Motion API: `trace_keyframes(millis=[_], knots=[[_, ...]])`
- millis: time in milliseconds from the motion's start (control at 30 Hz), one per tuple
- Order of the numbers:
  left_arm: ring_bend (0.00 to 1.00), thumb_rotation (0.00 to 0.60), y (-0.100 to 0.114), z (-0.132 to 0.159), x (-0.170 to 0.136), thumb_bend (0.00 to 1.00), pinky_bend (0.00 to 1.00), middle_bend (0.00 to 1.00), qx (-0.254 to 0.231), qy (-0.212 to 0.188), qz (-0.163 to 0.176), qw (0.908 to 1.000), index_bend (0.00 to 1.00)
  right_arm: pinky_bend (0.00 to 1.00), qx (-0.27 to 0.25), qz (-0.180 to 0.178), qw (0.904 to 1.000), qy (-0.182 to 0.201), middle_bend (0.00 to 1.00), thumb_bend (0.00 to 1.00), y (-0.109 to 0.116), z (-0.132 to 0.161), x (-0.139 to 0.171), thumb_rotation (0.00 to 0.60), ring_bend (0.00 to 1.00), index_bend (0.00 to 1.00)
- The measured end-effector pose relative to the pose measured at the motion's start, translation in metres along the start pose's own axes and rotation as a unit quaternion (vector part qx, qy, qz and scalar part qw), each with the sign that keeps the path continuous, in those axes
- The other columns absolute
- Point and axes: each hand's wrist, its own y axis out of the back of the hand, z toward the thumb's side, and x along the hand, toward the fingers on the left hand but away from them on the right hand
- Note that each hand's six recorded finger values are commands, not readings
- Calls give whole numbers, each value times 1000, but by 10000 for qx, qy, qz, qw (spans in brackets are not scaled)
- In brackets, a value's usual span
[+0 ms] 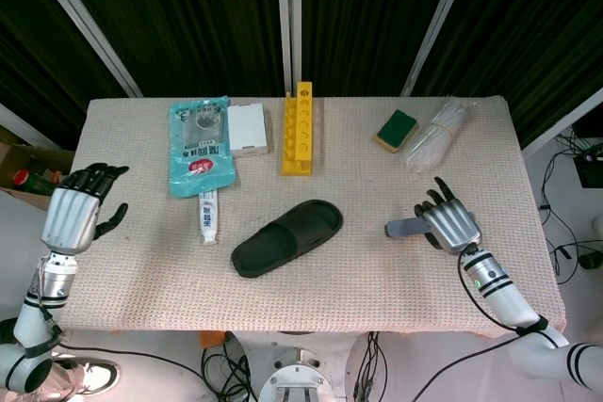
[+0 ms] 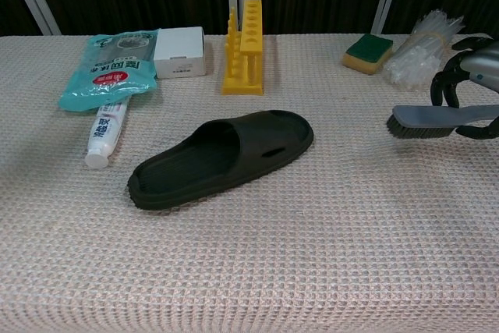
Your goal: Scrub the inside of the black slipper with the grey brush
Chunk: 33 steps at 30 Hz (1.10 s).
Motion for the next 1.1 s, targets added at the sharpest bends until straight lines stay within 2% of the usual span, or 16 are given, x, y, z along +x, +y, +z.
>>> trace_keyframes(millis=[167, 233, 300, 333, 400, 600, 700, 800, 900, 933, 1033, 1100], knots=[[230, 600, -3, -6, -5, 280, 353, 297, -80, 72, -114, 9999, 221, 0, 201, 65, 9997, -85, 521, 302, -9, 6, -3, 600, 125, 532], [230, 600, -2, -7, -6, 279, 353, 297, -119, 83, -134, 9998, 221, 0, 267, 143, 9994, -136, 418, 248, -12, 8, -4, 600, 63, 398], [231, 600, -1, -8, -8, 280, 353, 297, -157, 93, -144, 9997, 221, 0, 299, 234, 9991, -182, 283, 198, -15, 8, -4, 600, 16, 224], [230, 600, 0, -9, -9, 279, 353, 297, -164, 98, -146, 9997, 221, 0, 301, 301, 9989, -213, 182, 175, -17, 9, -4, 600, 0, 101], [230, 600, 2, -10, -10, 278, 353, 297, -168, 114, -132, 9997, 219, 0, 264, 378, 9986, -253, 95, 153, -18, 10, -3, 600, 0, 13], [230, 600, 14, -15, -18, 276, 353, 297, -151, 200, -20, 9997, 216, 0, -7, 282, 9993, -239, 14, 114, -5, 12, 10, 600, 0, 0], [228, 600, 23, -20, -24, 276, 347, 297, -118, 273, 98, 9995, 216, 0, -190, 1, 9996, -210, 0, 92, 9, 11, 23, 600, 0, 0], [220, 594, 34, -25, -32, 276, 341, 291, -74, 365, 253, 9990, 214, 0, -474, -462, 9974, -268, 0, 81, 27, 3, 42, 600, 0, 0], [203, 482, 42, -32, -44, 265, 327, 271, -6, 500, 353, 9981, 206, 0, -865, -1070, 9894, -460, 0, 66, 44, -13, 65, 600, 0, 0], [192, 431, 43, -34, -49, 245, 318, 259, 11, 557, 340, 9979, 199, 0, -1043, -1338, 9838, -588, 0, 64, 49, -23, 76, 600, 0, 0], [158, 328, 42, -45, -65, 137, 290, 214, 28, 802, 153, 9967, 171, 0, -1433, -1936, 9659, -950, 0, 64, 56, -53, 108, 600, 0, 0], [148, 277, 38, -53, -76, 98, 278, 198, 34, 998, -63, 9950, 163, 0, -1570, -2126, 9573, -1168, 0, 64, 53, -72, 126, 600, 0, 0]])
